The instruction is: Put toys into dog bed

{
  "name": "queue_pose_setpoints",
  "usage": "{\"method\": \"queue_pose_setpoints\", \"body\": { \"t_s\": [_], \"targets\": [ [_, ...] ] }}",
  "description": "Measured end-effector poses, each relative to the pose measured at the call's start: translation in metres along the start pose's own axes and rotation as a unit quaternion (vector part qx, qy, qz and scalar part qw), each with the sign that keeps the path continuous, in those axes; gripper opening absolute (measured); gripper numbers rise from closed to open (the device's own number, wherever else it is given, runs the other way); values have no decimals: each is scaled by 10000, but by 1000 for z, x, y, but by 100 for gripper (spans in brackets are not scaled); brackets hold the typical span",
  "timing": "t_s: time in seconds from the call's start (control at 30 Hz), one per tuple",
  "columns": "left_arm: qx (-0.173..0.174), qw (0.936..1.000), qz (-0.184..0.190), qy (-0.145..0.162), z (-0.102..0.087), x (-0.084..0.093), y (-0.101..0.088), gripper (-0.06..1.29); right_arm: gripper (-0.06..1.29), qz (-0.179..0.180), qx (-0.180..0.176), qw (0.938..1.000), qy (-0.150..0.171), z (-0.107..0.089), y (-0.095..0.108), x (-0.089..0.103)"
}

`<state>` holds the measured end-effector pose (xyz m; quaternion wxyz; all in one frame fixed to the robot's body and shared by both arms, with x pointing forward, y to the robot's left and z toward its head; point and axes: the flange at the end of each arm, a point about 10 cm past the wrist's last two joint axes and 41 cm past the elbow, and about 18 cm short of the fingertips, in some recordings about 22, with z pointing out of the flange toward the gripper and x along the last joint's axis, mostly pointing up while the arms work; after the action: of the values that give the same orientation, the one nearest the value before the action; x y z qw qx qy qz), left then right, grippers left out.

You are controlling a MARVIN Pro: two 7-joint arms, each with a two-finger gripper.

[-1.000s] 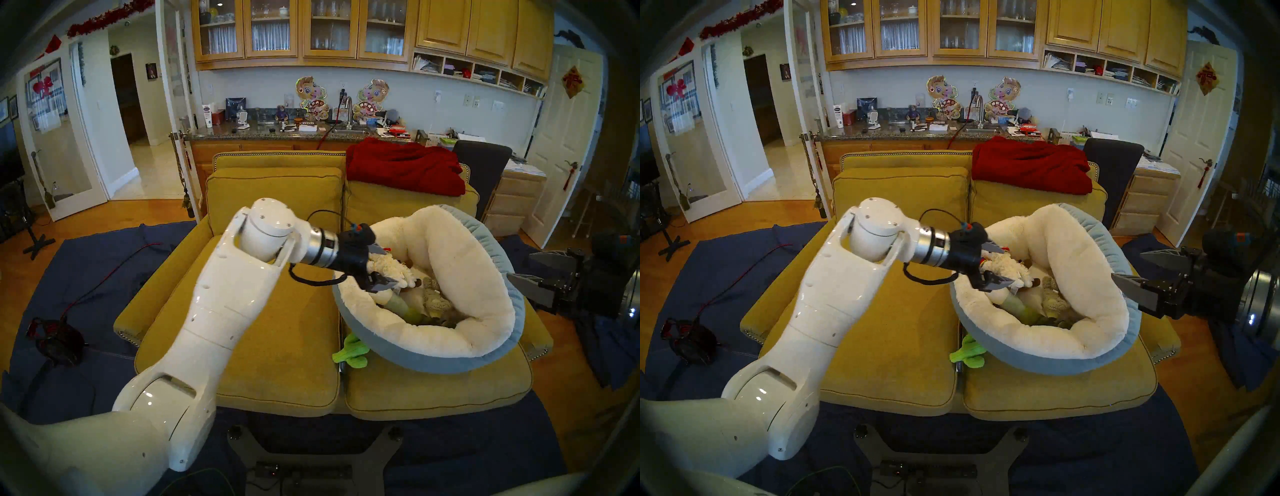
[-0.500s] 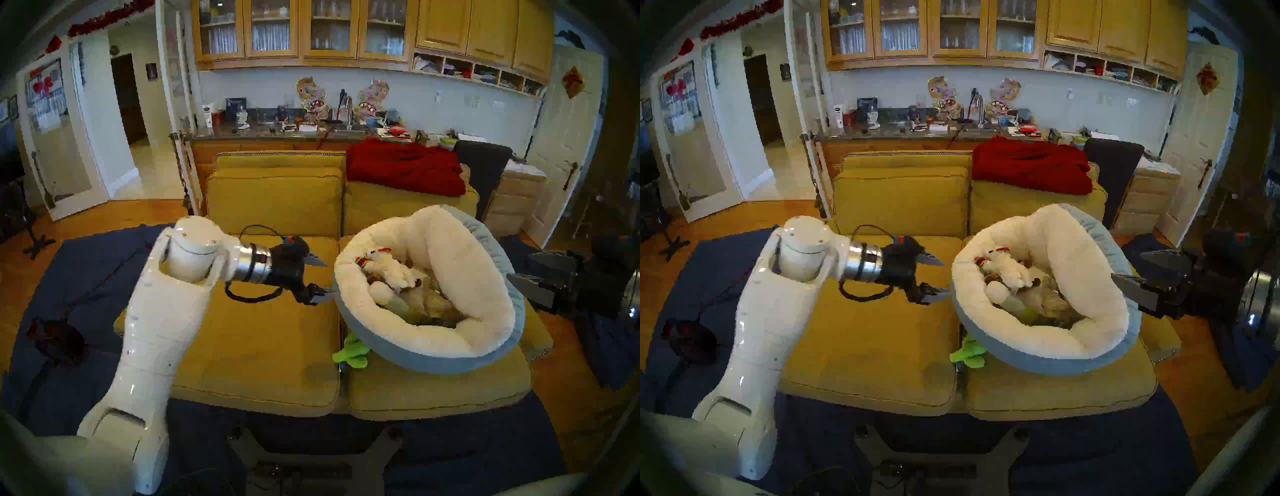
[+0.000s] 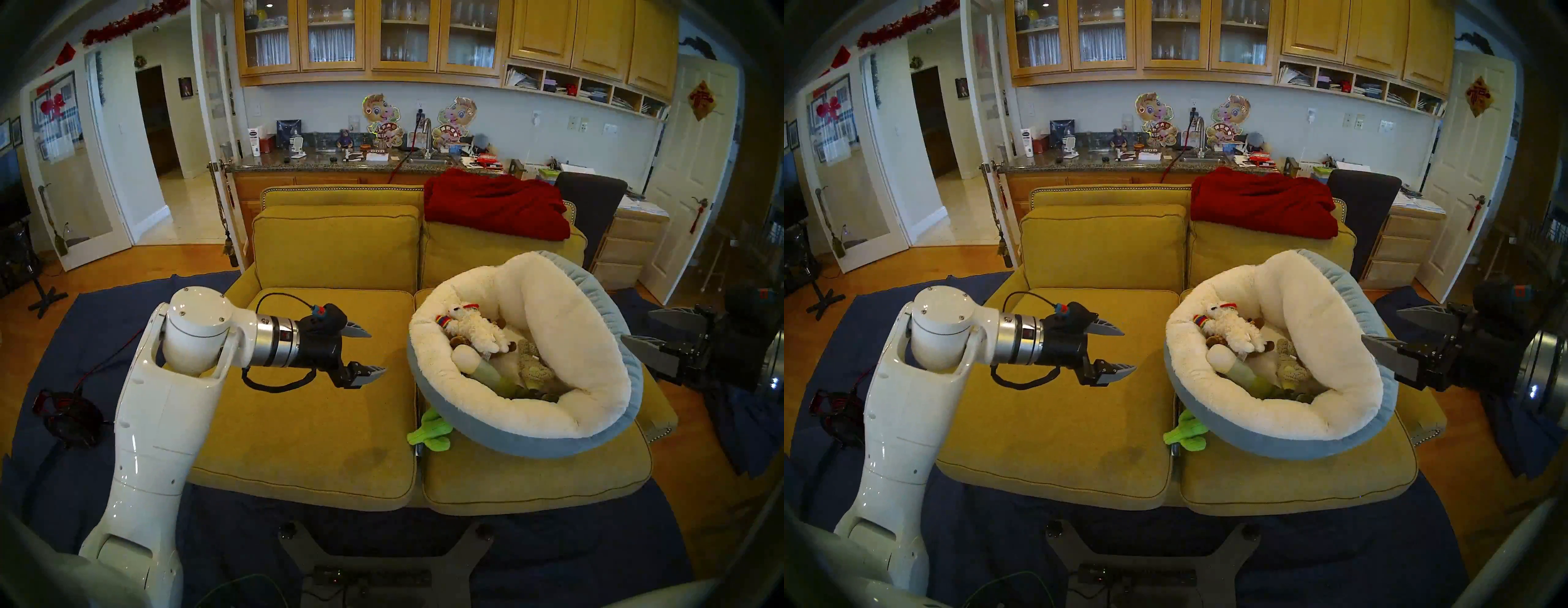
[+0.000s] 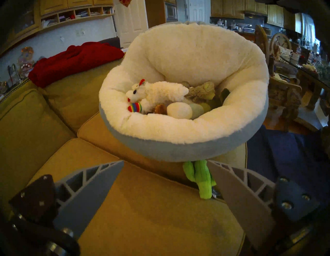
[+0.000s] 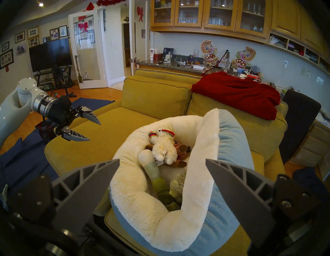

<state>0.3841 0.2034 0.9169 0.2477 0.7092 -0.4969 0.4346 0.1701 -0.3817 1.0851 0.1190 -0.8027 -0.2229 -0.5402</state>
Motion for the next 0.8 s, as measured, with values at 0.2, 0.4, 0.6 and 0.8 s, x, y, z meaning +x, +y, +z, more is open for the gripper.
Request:
{"method": "queue_pose_setpoints", "body": {
  "t_s": [0.2,0.4,0.6,0.8],
  "targets": [
    [-31,9999,-133,-72,-2,-11,6,125,126,0,0,10000,0,0,0,0],
    [-58,9993,-303,-208,2,-23,13,125,126,0,-1,10000,0,0,0,0],
    [-204,9982,-436,-348,15,-33,25,125,126,-1,-1,10000,0,0,0,0],
    [-415,9970,-485,-442,29,-39,38,125,126,-1,-1,10000,0,0,0,0]
  ]
}}
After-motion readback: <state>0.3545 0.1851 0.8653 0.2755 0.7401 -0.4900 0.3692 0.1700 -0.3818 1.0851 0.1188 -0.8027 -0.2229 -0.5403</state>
